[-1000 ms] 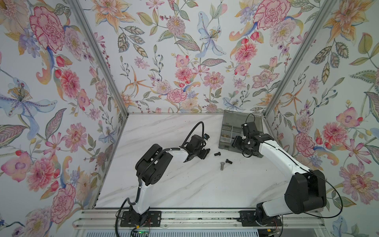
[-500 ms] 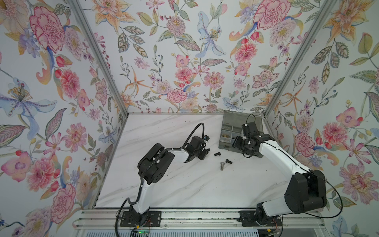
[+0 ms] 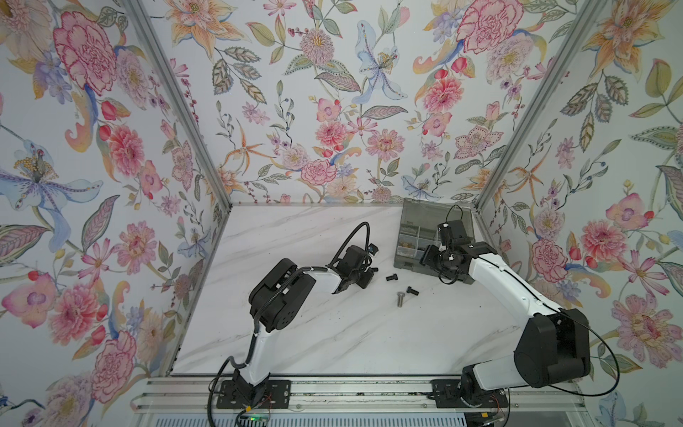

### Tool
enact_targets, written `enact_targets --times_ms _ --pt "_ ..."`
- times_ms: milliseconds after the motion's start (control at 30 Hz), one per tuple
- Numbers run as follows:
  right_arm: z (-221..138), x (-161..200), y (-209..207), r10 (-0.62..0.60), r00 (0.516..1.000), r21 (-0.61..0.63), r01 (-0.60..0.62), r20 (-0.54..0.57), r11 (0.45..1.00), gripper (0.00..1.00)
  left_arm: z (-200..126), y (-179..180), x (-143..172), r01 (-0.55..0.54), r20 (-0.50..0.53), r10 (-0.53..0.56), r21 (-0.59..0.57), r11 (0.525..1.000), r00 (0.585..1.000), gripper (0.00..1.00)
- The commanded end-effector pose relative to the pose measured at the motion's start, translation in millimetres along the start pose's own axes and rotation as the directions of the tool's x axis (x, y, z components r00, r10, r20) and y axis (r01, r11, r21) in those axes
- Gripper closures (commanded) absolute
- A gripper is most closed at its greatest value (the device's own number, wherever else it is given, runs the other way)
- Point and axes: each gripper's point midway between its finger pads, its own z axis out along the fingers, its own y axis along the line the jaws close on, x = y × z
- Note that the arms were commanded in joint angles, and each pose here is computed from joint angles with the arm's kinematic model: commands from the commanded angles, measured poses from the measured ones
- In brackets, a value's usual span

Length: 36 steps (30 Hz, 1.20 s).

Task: Sort the screws and nuts into containers
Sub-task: Pick up the screw at the center of the table, then place the screw into the container.

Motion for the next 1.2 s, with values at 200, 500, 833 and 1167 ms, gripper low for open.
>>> enact_targets --times_ms 200,500,833,1167 --pt "-21 -6 -16 0.027 0.999 -0.026 -0.026 0.032 0.999 0.34 -18 -3 -43 -0.039 0.121 0.042 -0.023 0.999 0.992 0.85" --pt "-27 -10 -31 0.059 0.997 -0.025 -0.058 0.05 0.998 0.34 -33 -18 -82 -0.048 0.217 0.034 0.059 0.997 0.976 0.94" --pt "-33 -13 -49 0.1 0.992 -0.014 -0.099 0.074 0.995 0.34 -62 -51 -189 -0.109 0.466 -0.014 0.237 0.965 0.885 0.97" --pt "-38 -15 -59 0.123 0.989 -0.021 -0.122 0.084 0.992 0.34 -22 -71 -219 -0.116 0.513 -0.11 0.389 0.914 0.851 0.98"
